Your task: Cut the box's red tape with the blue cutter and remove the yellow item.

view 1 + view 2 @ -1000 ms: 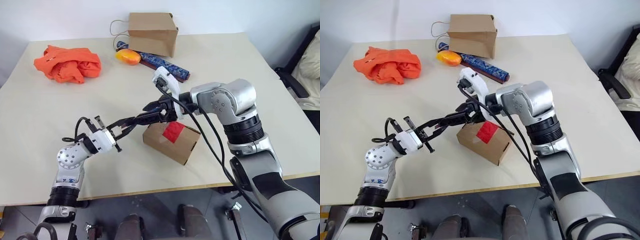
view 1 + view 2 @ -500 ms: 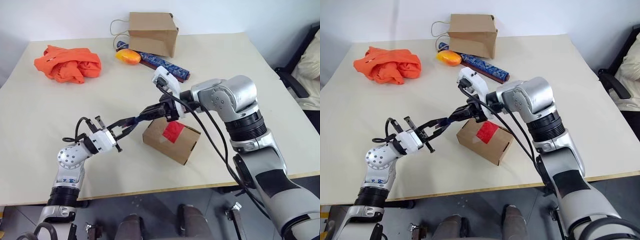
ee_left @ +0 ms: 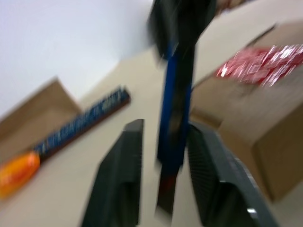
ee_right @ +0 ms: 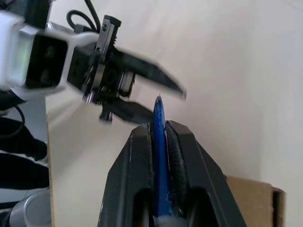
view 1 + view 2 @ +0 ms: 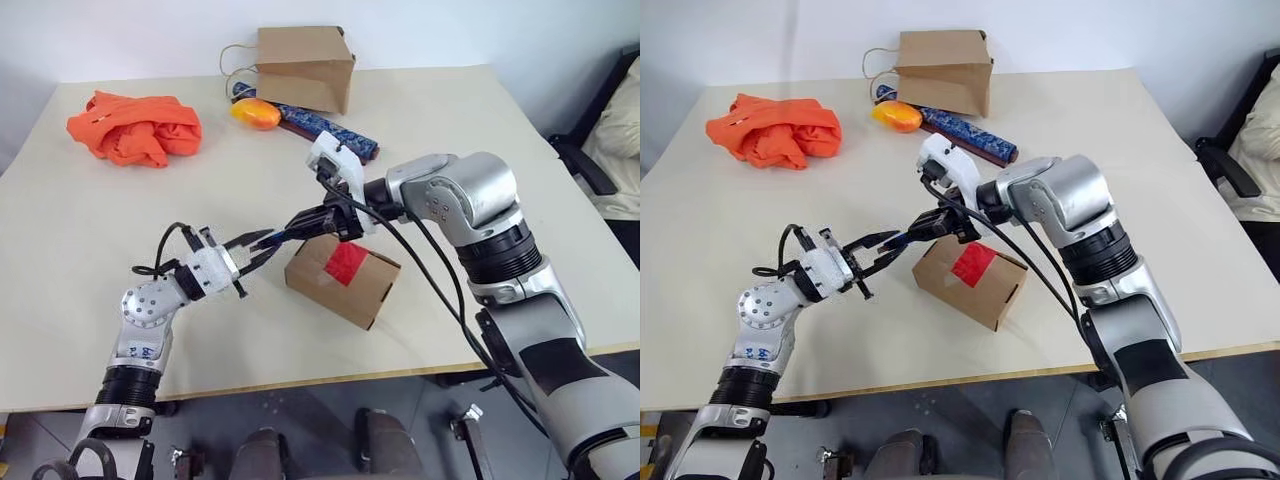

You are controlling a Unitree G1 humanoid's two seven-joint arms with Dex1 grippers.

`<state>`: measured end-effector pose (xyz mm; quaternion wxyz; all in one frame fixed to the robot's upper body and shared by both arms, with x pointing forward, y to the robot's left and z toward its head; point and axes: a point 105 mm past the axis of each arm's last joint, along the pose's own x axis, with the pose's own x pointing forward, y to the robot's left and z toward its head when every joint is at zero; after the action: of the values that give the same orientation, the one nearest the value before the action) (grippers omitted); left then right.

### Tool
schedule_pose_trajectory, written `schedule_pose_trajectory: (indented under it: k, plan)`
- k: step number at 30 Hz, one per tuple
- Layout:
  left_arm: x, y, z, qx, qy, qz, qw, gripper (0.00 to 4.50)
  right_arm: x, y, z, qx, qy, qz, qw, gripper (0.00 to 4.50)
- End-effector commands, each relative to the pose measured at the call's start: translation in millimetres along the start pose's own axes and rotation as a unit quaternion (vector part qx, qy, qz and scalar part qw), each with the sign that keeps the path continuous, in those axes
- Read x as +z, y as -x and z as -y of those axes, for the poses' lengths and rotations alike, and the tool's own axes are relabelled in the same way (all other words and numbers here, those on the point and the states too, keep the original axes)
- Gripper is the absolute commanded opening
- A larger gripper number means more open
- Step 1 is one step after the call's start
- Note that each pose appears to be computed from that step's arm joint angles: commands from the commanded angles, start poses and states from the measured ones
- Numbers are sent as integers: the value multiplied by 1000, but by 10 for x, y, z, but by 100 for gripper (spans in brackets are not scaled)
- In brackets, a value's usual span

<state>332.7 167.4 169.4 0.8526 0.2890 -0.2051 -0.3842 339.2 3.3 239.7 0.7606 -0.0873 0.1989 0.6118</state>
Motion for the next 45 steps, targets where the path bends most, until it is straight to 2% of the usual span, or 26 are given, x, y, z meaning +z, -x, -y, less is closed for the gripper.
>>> schedule_pose_trajectory:
  k: [1, 7, 8, 15, 23, 27, 32, 36, 38, 39, 45]
  plan:
    - [94, 159, -247, 39, 11, -6, 999, 253, 179, 127, 14, -15, 14, 40, 999, 14]
    - [145, 539, -491, 43, 49, -51, 997, 436, 220, 309, 141, -59, 1, 73, 996, 14]
    - [162, 614, -484, 36, 64, -59, 996, 450, 216, 340, 160, -66, -1, 78, 995, 14]
    - [281, 815, -246, -11, 155, -90, 984, 450, 137, 485, 242, -99, -18, 93, 991, 14]
    - [406, 133, 9, -51, 177, -38, 982, 450, 110, 849, 201, -133, -14, 126, 983, 14]
    - [497, -150, 133, -75, 190, -19, 979, 359, 76, 977, 186, -158, -14, 130, 979, 14]
    - [684, -480, 369, -144, 243, 6, 959, 210, -36, 1117, 188, -204, -17, 130, 970, 14]
    - [692, -530, 497, -190, 269, -18, 944, 83, -133, 1125, 151, -223, -14, 114, 968, 14]
    - [583, -552, 551, -204, 291, -65, 932, 21, -199, 1108, 109, -222, -14, 103, 969, 14]
    - [534, -552, 576, -209, 299, -86, 927, 2, -213, 1095, 82, -217, -16, 103, 971, 14]
    - [388, -572, 622, -209, 305, -123, 921, 0, -283, 1023, -9, -199, -16, 87, 976, 14]
